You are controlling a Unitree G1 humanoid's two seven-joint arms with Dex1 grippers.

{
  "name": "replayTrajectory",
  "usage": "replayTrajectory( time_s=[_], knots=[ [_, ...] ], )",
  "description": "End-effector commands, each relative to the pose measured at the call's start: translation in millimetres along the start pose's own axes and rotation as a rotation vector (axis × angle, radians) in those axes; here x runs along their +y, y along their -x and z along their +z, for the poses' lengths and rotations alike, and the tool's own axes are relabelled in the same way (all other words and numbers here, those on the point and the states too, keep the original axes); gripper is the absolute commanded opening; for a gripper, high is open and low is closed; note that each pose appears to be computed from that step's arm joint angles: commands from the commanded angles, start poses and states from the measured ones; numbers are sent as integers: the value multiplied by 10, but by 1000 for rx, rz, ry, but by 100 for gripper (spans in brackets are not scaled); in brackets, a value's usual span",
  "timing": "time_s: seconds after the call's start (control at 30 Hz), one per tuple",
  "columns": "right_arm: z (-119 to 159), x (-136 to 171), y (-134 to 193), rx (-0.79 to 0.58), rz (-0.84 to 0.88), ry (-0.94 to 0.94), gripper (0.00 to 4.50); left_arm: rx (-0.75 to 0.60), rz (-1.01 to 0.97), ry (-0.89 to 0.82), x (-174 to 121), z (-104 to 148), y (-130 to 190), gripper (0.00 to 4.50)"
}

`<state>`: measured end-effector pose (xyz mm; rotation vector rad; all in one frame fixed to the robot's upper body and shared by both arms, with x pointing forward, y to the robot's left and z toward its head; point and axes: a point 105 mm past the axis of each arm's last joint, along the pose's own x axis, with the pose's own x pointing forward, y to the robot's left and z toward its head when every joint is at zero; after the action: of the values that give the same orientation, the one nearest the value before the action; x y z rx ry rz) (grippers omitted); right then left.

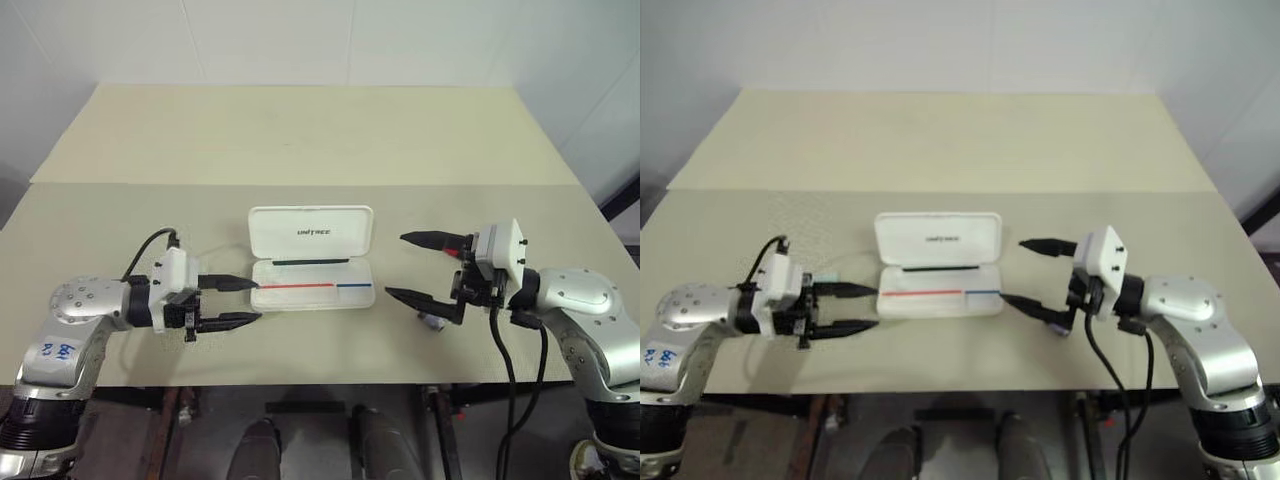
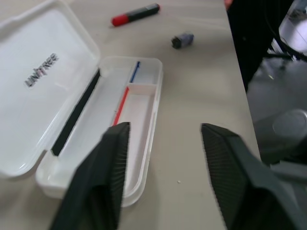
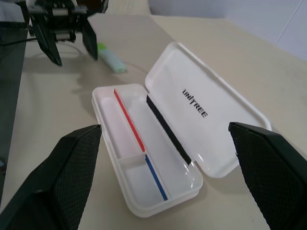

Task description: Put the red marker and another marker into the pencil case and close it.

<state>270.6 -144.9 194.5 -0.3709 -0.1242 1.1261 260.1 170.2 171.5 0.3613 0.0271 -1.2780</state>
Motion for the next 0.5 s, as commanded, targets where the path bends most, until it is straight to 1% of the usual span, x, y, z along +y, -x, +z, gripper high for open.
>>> replayTrajectory(
  time_s=[0.03,0.07,0.1,0.13,0.23,0.3,0.37,0.5],
  knots=[
    [-78,-69,294,65,-79,-18,450,-113,23,9,-13,296,36,376],
    [-137,-78,371,91,-102,-34,450,-125,14,17,-38,329,36,404],
    [-188,-90,437,114,-123,-46,450,-132,5,25,-59,350,37,443],
    [-219,-98,485,129,-137,-53,450,-135,3,27,-70,365,34,449],
    [-397,-176,693,211,-190,-70,450,-158,36,41,-19,398,57,449],
    [-495,-352,808,251,-238,-78,450,-151,46,38,30,396,83,449],
    [-555,-519,839,269,-259,-77,450,-145,51,31,71,409,96,449],
    [-645,-709,834,297,-257,-62,450,-140,57,23,117,426,100,449]
  ],
)
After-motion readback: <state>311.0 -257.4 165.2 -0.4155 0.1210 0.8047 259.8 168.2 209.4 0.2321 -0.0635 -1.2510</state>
